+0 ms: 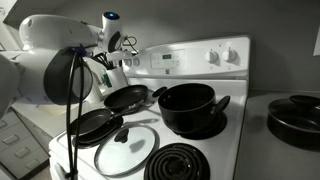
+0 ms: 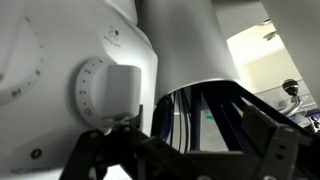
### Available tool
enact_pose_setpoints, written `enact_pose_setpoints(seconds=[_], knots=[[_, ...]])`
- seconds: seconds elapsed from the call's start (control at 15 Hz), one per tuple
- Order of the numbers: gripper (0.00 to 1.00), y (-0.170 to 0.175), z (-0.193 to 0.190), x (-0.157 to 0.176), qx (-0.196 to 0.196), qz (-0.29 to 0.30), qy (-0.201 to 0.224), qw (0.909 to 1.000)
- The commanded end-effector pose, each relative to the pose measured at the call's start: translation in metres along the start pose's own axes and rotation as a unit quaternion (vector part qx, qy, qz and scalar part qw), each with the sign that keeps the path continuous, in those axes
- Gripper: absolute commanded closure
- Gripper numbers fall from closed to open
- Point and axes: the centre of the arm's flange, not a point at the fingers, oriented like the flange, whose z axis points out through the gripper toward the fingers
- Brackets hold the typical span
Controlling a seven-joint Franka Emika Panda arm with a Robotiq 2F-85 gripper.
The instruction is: Press the switch on the left side of the stove
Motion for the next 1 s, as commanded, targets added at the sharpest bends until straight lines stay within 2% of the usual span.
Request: enact_pose_setpoints(seconds=[0.0, 0.33, 0.47, 0.67, 0.93], knots=[[0.0, -0.021, -0.013, 0.002, -0.003, 0.0, -0.033, 0.9994], [0.0, -0.055, -0.029, 0.008, -0.007, -0.006, -0.054, 0.9985], [0.0, -0.07, -0.037, 0.01, -0.022, -0.009, -0.084, 0.9962], [0.0, -0.089, -0.049, 0.006, -0.05, -0.015, -0.152, 0.987], [0.0, -0.11, -0.064, -0.004, -0.073, -0.026, -0.231, 0.9698]])
